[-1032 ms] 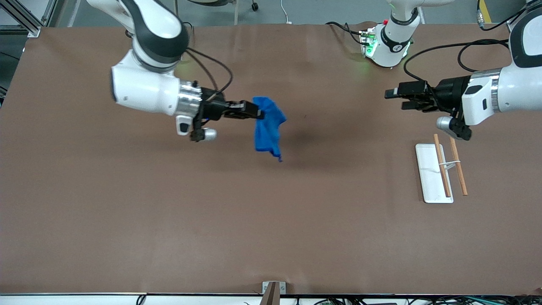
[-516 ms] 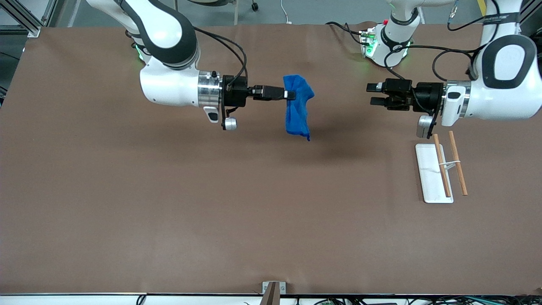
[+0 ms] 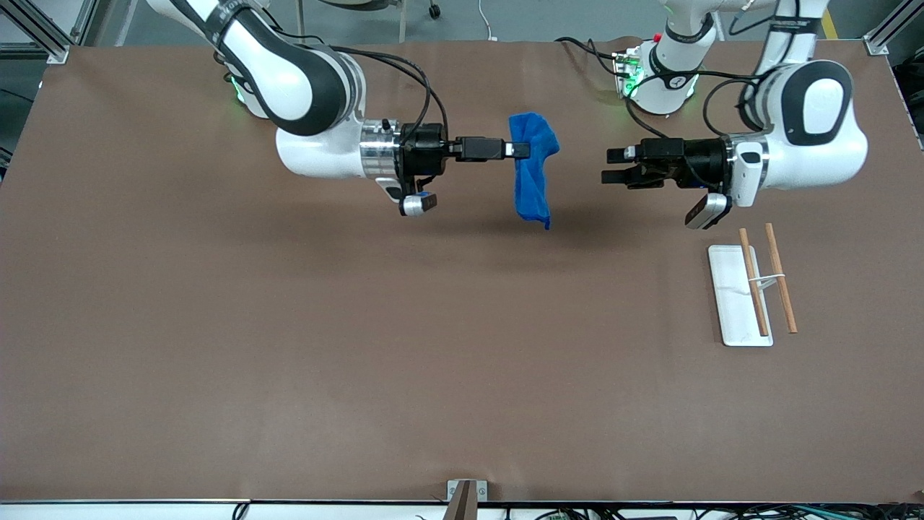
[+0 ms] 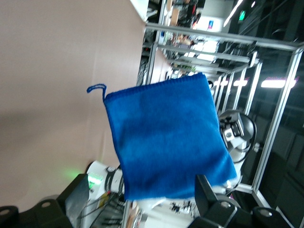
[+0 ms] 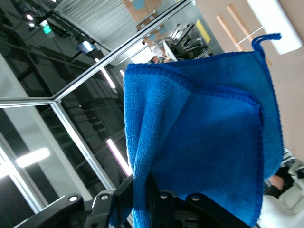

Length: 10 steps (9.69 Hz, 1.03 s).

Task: Right arm passes towel to left arm to hang
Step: 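Carry the towel toward the left gripper while the left gripper approaches, then close the left gripper on the towel's edge beside the right gripper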

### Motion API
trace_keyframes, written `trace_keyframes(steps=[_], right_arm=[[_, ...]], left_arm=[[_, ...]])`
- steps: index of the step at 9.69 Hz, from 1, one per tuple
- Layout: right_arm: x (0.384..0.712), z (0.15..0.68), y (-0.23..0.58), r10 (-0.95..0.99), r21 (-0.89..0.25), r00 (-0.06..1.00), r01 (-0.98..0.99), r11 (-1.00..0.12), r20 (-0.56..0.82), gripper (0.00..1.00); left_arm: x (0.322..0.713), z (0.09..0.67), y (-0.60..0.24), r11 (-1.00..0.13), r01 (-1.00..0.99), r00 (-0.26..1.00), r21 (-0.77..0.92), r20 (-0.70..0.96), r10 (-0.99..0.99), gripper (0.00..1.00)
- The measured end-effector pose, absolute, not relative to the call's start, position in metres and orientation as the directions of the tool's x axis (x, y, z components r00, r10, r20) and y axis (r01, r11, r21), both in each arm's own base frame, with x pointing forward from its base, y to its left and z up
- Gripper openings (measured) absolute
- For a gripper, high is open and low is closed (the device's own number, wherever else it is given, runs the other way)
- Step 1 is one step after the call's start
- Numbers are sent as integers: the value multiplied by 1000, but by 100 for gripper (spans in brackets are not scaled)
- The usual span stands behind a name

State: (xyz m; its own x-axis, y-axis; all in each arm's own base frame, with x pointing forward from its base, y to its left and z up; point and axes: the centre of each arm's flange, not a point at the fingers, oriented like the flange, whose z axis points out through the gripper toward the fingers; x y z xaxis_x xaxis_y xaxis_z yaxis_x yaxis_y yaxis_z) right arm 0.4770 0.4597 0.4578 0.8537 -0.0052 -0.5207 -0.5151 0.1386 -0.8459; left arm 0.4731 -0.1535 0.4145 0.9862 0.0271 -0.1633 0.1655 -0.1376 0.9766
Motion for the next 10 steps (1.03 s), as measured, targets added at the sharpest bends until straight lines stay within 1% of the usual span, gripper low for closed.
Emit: trace_keyframes(steps=[1, 3, 6, 8, 10], right_arm=[[478, 455, 466, 0, -846, 858, -507, 166, -514, 12], [479, 449, 472, 2, -846, 861, -500, 186, -509, 12], [480, 449, 473, 2, -845, 861, -500, 191, -509, 12], [479, 450, 473, 3, -846, 862, -499, 191, -507, 12], [479, 450, 473, 3, -847, 863, -496, 192, -505, 12]], left_arm=[[470, 409, -171, -127, 163, 985, 978, -155, 69, 98], [463, 401, -199, -89, 173, 979, 981, -161, 126, 98], [462, 396, -198, -78, 167, 977, 983, -155, 146, 95], [460, 389, -200, -63, 176, 974, 982, -164, 155, 96], [462, 383, -206, 1, 204, 962, 979, -200, 186, 96]])
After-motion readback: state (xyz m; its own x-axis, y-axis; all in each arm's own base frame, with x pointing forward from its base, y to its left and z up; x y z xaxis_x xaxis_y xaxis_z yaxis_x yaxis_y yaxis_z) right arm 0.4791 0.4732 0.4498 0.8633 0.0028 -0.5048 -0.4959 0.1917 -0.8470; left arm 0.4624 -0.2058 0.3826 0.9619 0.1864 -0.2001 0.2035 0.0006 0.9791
